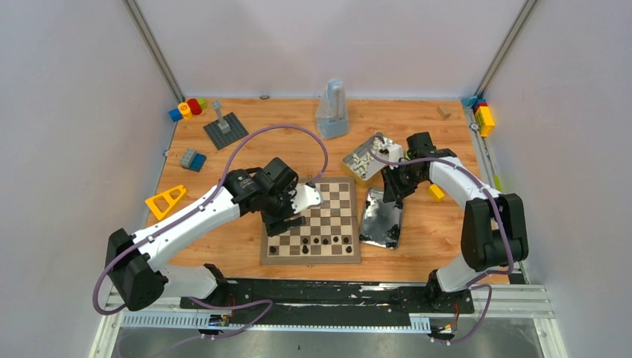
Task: Set up the chess pieces on the board
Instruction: Pick up the chess piece from the storage box.
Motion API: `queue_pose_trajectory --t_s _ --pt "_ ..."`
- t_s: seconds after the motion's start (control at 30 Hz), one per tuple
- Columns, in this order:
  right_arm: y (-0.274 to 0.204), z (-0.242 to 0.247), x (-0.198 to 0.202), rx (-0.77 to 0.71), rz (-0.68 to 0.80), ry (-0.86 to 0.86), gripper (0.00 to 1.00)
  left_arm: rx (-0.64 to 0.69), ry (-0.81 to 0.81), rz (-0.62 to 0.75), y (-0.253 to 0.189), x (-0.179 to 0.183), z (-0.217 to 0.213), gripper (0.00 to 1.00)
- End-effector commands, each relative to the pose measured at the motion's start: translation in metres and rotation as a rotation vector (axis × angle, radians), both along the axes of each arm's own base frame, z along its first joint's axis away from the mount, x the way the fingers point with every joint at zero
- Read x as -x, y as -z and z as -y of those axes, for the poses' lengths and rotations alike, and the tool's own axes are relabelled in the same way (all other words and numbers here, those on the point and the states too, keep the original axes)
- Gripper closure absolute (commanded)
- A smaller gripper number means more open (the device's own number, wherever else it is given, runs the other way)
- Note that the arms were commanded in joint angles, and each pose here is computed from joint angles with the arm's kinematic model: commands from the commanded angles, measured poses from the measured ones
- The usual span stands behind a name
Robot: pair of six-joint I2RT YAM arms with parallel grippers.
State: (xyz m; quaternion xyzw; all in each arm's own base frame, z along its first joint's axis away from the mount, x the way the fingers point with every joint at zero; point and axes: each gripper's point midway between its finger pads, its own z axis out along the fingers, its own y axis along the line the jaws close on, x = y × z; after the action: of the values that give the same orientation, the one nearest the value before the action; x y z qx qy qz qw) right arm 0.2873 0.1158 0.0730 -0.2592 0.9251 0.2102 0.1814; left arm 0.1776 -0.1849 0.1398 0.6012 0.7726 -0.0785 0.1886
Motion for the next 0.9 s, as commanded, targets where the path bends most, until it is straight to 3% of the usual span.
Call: queue_pose_trajectory --t_s 0.0,0.17,0.5,0.87 --pt "0.000 -0.003 -0.022 0.004 0.060 -0.063 0.69 0.086 -0.042 0.076 -0.024 -0.014 0.009 0.19" --pt "0.008 0.000 -0.013 0.023 0.045 -0.105 0.70 0.091 -0.063 0.082 -0.026 -0.017 0.004 0.18" --pt "0.003 -0.001 0.050 0.025 -0.025 -0.228 0.63 0.097 -0.081 0.097 -0.026 -0.020 -0.002 0.14" --pt "0.032 -0.003 0.083 0.161 -0.065 -0.287 0.63 0.088 -0.086 0.088 -0.023 -0.020 -0.003 0.11"
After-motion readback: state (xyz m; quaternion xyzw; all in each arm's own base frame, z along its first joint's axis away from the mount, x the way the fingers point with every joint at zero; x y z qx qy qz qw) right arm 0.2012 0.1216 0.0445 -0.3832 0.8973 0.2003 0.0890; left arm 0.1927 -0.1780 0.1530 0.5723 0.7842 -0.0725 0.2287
